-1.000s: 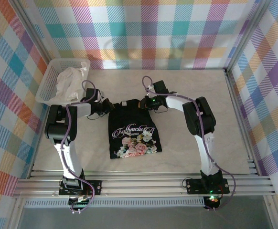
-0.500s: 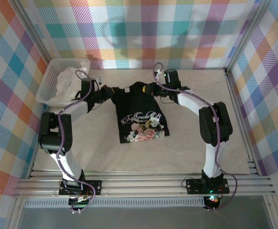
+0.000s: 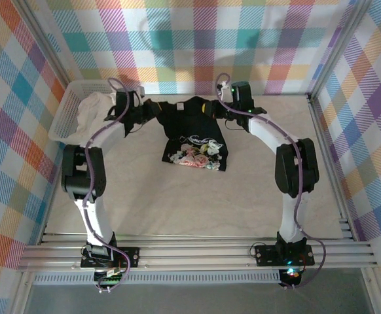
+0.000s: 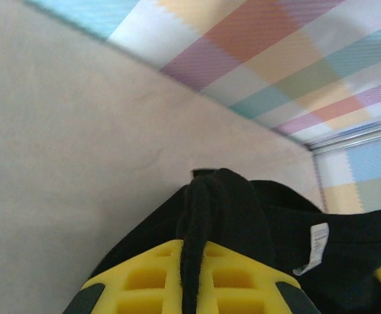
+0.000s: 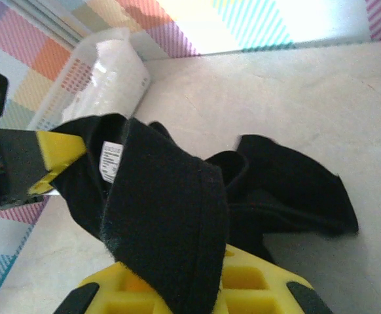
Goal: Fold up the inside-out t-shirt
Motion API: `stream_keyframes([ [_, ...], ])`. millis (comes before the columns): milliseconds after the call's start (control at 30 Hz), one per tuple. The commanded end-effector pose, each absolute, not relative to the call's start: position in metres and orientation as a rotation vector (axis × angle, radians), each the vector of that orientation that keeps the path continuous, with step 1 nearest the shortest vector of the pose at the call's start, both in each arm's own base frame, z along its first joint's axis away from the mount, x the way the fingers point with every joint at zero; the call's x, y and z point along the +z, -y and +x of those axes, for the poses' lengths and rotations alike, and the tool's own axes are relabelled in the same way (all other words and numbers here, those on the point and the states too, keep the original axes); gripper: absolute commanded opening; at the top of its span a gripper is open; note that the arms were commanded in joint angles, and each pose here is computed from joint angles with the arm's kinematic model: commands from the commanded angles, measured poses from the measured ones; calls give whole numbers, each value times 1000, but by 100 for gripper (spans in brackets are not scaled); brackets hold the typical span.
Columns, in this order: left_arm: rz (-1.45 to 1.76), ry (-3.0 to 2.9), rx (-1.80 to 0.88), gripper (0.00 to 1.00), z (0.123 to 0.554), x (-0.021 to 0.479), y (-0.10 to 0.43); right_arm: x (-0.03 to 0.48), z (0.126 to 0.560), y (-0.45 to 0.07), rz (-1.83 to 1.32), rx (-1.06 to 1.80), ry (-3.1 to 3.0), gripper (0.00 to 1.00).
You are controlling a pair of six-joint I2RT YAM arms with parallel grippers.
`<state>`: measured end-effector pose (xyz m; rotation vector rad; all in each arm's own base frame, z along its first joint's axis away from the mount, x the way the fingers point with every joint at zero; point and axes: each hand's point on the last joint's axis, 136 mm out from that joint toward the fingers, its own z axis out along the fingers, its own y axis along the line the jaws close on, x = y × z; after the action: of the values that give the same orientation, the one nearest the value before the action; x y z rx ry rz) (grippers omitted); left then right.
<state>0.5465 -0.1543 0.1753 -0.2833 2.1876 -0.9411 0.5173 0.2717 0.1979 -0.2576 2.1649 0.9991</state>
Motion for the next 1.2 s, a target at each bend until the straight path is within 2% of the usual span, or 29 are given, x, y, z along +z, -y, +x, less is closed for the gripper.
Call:
stream_keyframes([
  [0, -267, -2219, -906, 0, 561, 161, 159, 165, 531, -254, -216, 928, -2222, 0],
  [433, -129, -2126, -939, 0, 660, 153, 211, 127, 574, -204, -96, 736, -2258, 0],
  [533, -129, -2139, -927, 13, 683, 134, 222, 108, 584, -192, -38, 629, -2318, 4],
  [600, -178, -2148, -917, 30, 695, 118, 220, 91, 592, -178, 23, 527, -2372, 10],
  [700, -250, -2150, -903, 48, 701, 112, 207, 72, 602, -162, 93, 428, -2433, 16],
  [833, -247, -2261, -836, 54, 681, 118, 195, 57, 610, -155, 115, 415, -2473, 19],
  [1167, -212, -2510, -718, 55, 532, 98, 197, 42, 606, -146, 116, 466, -2542, 30],
])
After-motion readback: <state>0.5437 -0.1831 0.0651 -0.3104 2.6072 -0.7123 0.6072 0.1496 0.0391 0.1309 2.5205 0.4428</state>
